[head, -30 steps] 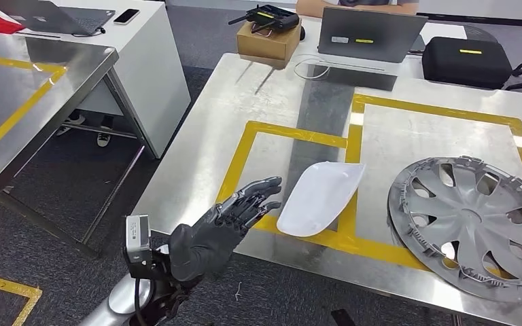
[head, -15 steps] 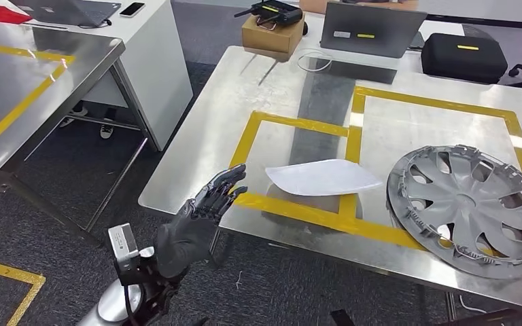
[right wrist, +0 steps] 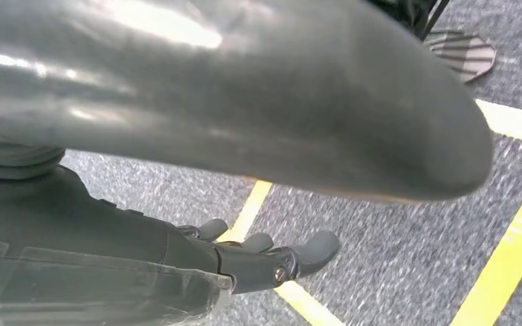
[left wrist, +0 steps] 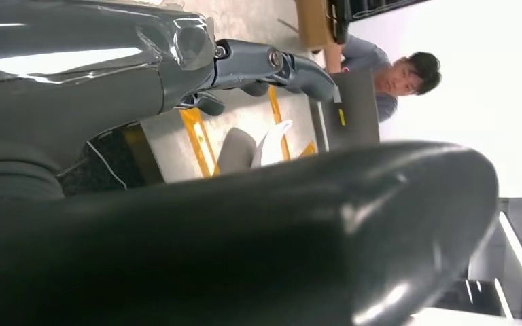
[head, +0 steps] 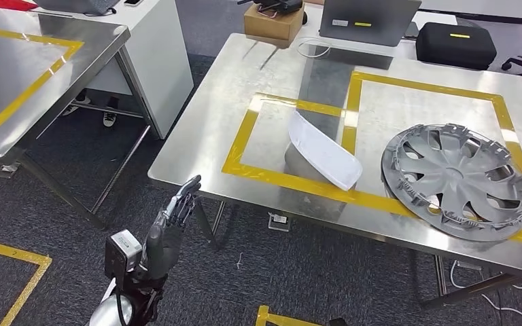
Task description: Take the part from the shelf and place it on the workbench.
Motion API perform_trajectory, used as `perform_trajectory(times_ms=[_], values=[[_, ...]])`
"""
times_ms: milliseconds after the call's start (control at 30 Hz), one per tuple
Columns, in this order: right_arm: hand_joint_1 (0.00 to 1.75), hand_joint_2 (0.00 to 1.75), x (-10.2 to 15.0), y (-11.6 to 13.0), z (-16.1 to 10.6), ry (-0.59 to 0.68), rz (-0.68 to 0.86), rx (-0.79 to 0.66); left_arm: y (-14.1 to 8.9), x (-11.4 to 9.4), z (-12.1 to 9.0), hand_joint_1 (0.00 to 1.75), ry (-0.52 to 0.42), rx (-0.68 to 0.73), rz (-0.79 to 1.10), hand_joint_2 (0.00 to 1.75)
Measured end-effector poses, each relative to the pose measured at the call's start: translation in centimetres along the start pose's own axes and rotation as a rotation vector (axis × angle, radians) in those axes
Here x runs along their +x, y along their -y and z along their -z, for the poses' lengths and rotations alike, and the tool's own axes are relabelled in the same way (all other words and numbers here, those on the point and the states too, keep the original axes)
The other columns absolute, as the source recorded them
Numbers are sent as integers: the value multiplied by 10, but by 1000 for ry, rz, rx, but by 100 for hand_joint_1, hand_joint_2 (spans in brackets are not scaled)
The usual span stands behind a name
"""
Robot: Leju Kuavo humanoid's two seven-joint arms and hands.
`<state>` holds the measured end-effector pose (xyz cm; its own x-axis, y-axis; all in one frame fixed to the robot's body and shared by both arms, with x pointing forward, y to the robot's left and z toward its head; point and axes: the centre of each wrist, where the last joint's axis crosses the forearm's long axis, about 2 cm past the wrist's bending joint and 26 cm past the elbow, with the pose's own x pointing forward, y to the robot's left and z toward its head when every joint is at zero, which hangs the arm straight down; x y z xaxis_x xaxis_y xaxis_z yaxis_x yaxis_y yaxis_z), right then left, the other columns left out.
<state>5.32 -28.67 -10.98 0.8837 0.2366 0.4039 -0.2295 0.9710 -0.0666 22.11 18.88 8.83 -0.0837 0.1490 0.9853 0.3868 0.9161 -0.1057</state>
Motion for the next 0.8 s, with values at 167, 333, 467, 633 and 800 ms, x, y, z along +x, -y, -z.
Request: perform_trajectory(times_ms=[167,333,467,633,800], values=[[0,0,-2,-1,-1,-5,-1,2,-16,-18,-18,0,-101,97,42,0],[0,0,-4,-1,-1,-9,-1,3,-22,-27,-26,0,-139,114,55,0],[0,0,-4,-2,-1,-9,0,4,-25,-28,-25,0,-148,129,66,0],[0,0,-8,-2,-2,-20,9,2,-34,-46,-34,0,-283,200,140,0],[0,0,-8,3,-2,-32,11,-6,-50,-87,-67,0,-545,269,208,0]])
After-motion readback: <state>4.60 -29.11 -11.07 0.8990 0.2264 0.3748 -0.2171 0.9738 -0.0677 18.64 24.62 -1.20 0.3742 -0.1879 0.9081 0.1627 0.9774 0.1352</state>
